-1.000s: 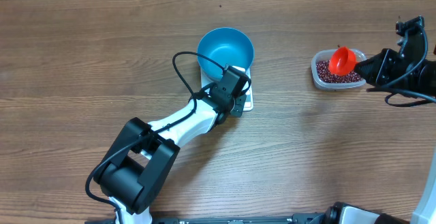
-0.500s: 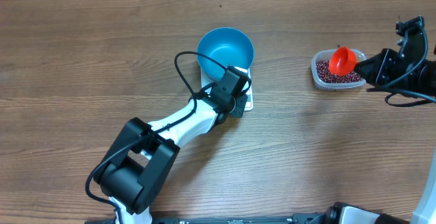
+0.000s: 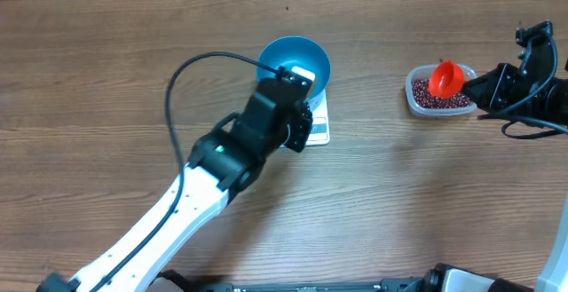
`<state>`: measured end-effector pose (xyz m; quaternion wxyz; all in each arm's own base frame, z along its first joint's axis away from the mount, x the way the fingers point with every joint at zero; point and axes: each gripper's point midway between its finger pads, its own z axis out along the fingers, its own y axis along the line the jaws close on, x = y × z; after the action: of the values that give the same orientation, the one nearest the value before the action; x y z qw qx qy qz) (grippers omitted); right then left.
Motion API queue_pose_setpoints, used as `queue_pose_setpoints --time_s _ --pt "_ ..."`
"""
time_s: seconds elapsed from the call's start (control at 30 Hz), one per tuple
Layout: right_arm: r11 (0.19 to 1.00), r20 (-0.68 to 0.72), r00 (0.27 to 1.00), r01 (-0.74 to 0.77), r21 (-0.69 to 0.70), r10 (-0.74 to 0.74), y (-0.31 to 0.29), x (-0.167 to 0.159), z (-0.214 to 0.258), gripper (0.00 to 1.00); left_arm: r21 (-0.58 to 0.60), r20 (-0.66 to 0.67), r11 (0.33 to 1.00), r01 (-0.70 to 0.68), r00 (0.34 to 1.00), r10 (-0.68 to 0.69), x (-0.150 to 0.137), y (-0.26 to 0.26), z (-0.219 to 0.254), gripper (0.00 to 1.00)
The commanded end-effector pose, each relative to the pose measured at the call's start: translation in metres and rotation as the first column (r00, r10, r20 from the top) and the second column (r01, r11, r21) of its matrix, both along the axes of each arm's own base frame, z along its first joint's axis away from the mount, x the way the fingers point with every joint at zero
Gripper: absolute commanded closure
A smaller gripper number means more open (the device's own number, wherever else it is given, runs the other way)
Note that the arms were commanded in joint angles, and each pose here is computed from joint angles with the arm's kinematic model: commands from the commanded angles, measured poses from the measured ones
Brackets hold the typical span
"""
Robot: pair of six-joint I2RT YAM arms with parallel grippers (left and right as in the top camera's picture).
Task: Scoop item into bowl and weigh 150g on scale
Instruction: 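Lift the left gripper back from the scale display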
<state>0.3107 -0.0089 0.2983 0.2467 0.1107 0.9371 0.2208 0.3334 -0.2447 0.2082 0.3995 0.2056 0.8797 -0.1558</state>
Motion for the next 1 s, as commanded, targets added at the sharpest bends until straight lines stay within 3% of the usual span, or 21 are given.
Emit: queue_pose_setpoints --time_s 0.0,0.13,0.3,0.37,0.47,0.53,0.57,0.97 --pt "1.0 0.021 1.0 -0.005 -0.004 0.005 -0.001 0.001 0.004 0.96 0.082 0.056 0.991 0.102 0.993 -0.107 -0.017 0.017 0.021 0.87" --pt "1.0 0.021 1.0 -0.005 -0.004 0.005 -0.001 0.001 0.004 0.96 0.07 0.016 0.985 0.159 0.987 -0.16 -0.022 0.041 0.032 0.78" --pt "1.0 0.024 1.0 -0.005 -0.005 0.005 -0.001 0.002 0.004 0.96 0.172 0.02 0.965 0.198 0.979 -0.204 -0.019 0.07 0.043 0.71" --pt "1.0 0.024 1.0 -0.005 -0.005 0.005 -0.001 0.002 0.004 0.96 0.173 0.018 0.965 0.196 0.979 -0.202 -0.018 0.071 0.042 0.6" --pt "1.0 0.023 1.0 -0.005 -0.005 0.005 -0.001 0.002 0.004 0.96 0.172 0.006 0.964 0.204 0.978 -0.208 -0.018 0.069 0.038 0.53" --pt "1.0 0.024 1.0 -0.005 -0.005 0.005 -0.001 0.002 0.004 0.96 0.173 -0.01 0.962 0.211 0.977 -0.212 -0.017 0.068 0.034 0.4" --pt "1.0 0.024 1.0 -0.005 -0.005 0.005 -0.001 0.002 0.004 0.96 0.176 -0.019 0.961 0.213 0.977 -0.213 -0.016 0.067 0.03 0.0" --pt "1.0 0.023 1.0 -0.005 -0.005 0.005 -0.001 0.002 0.004 0.96 0.189 -0.087 0.956 0.225 0.973 -0.212 -0.01 0.064 0.007 0.0"
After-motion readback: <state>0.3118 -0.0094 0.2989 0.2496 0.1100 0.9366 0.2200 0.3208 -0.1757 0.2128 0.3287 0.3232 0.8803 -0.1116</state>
